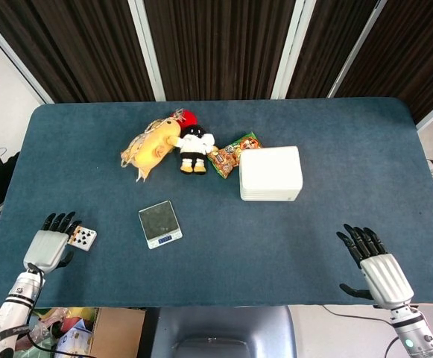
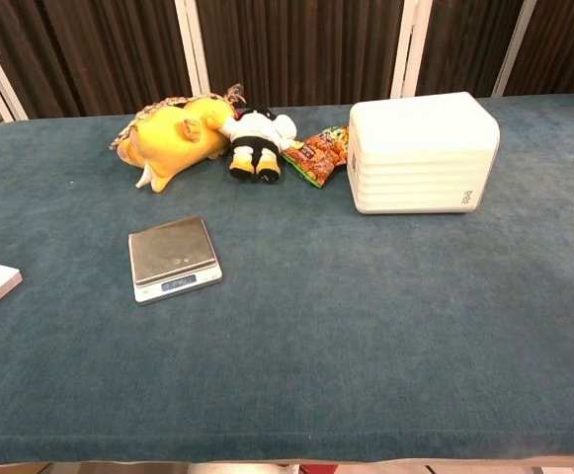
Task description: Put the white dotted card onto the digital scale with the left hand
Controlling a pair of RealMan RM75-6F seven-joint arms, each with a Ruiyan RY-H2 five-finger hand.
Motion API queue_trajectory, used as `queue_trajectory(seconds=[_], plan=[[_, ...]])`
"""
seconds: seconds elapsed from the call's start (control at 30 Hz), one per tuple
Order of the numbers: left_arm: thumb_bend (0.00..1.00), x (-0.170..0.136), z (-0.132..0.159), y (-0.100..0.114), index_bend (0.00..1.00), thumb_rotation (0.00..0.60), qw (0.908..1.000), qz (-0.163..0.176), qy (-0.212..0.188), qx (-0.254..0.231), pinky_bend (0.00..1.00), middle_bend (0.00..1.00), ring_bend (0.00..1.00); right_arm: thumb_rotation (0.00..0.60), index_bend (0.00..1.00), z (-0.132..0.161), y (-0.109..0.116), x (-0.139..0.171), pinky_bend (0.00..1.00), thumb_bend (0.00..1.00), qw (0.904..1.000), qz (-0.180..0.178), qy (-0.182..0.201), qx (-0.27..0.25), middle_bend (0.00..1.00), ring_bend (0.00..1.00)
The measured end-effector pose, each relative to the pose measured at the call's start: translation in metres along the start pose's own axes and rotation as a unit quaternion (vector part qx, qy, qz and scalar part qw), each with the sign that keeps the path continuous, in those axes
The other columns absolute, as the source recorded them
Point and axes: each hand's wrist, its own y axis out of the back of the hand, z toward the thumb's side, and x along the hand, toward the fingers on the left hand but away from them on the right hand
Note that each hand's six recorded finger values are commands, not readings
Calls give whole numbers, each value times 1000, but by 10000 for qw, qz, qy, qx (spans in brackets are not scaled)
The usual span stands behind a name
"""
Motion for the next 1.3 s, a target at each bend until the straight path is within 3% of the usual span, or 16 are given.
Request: queue_trajectory(seconds=[0.2, 0.43, 0.9, 1.0, 1.17, 1.3], plan=[[346, 2, -8, -9, 187, 600, 9996, -268, 72, -62, 15, 0, 0, 600, 0, 0, 0, 0, 0, 131, 10000, -16, -19, 0, 0, 0], [345, 8, -4, -8, 140, 600, 9998, -118, 53, -120, 16, 0, 0, 600, 0, 1, -3, -1, 0, 131, 10000, 30, -17, 46, 0, 0], [345, 20, 0, -16, 234, 600, 9996, -275, 18, -55, 16, 0, 0, 600, 0, 1, -3, -2, 0, 131, 10000, 32, -41, 45, 0, 0], [345, 20, 0, -16, 274, 600, 9996, -276, 15, -80, 19, 0, 0, 600, 0, 1, -3, -2, 0, 131, 10000, 37, -42, 46, 0, 0], [344, 23, 1, -18, 468, 600, 9996, -274, 14, -81, 21, 0, 0, 600, 0, 2, -4, -2, 0, 131, 10000, 44, -30, 47, 0, 0], [345, 25, 2, -21, 537, 600, 9995, -317, 12, -80, 24, 0, 0, 600, 0, 3, -5, -2, 0, 131, 10000, 58, -21, 49, 0, 0]])
